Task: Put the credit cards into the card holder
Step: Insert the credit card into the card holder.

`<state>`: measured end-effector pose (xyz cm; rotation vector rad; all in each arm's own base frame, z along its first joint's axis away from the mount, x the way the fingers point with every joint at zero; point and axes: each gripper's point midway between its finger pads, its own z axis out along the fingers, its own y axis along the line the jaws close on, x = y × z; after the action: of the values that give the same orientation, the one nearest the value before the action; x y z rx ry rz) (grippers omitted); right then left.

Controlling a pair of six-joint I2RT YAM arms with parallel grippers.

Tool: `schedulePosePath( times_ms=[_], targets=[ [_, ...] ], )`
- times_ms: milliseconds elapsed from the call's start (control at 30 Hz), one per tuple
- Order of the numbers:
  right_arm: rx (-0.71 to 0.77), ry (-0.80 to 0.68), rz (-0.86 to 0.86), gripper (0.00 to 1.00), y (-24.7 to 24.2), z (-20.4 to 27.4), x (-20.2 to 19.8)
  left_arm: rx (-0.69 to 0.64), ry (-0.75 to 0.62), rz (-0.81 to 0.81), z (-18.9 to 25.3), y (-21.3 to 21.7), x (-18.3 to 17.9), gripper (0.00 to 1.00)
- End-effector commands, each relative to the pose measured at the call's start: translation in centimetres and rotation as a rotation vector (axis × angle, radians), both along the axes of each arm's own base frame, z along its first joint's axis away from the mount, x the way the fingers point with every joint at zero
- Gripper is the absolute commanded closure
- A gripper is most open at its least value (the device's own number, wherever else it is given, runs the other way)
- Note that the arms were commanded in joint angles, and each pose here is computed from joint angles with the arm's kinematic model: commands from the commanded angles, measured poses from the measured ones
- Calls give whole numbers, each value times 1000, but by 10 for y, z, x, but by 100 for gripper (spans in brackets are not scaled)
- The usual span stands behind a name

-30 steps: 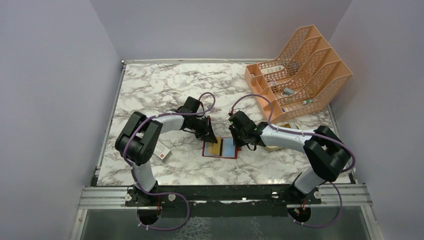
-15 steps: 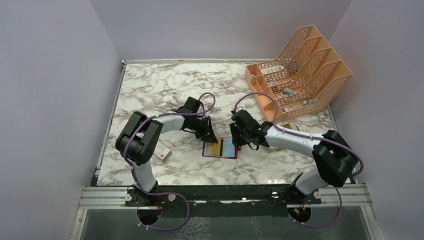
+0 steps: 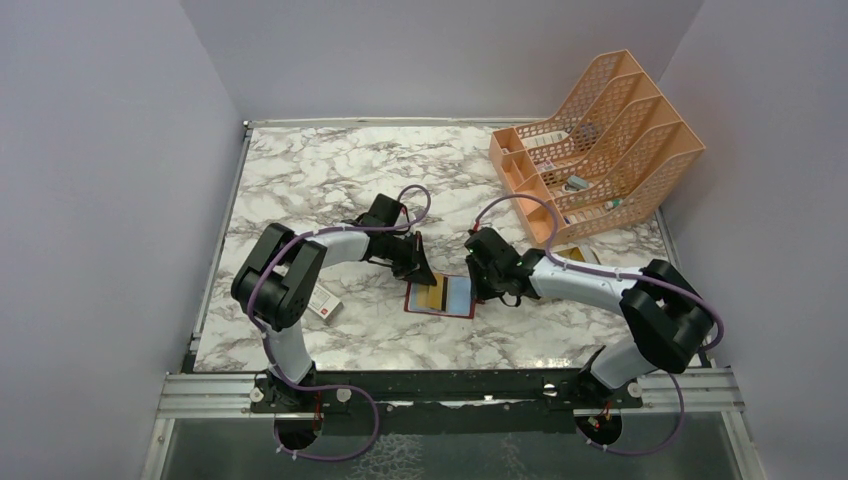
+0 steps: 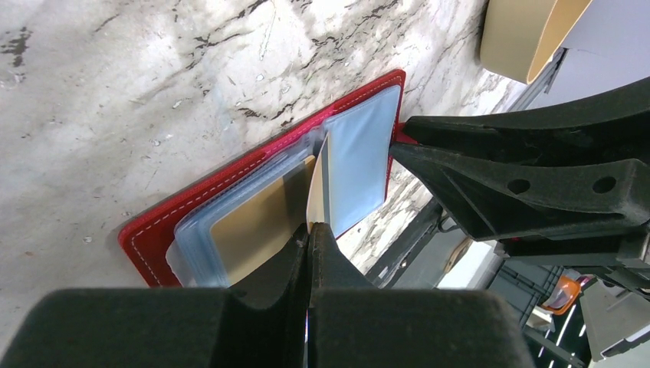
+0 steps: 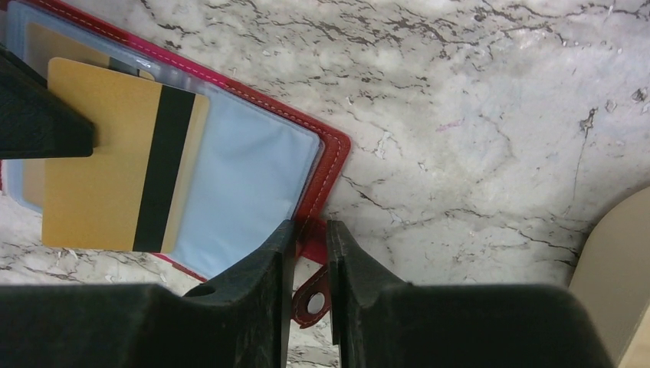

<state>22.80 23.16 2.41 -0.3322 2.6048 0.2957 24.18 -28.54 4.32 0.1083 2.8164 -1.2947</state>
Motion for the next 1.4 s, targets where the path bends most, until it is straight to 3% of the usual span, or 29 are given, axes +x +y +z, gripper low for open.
schedulePosePath(
  times_ms=[0, 867, 1133, 1367],
  targets=[
    [-16, 24, -2, 80, -4, -11, -7, 30, -4, 8, -11, 3, -4, 100],
    [-5, 31, 4, 86, -2, -16, -9, 21, -12, -1, -22, -10, -13, 100],
    [9, 16, -4, 86, -2, -8, -7, 62, -84, 49, -8, -7, 1, 66],
    [36, 30, 0, 87, 2, -12, -11, 82, -106, 66, 0, -1, 0, 55]
  ],
)
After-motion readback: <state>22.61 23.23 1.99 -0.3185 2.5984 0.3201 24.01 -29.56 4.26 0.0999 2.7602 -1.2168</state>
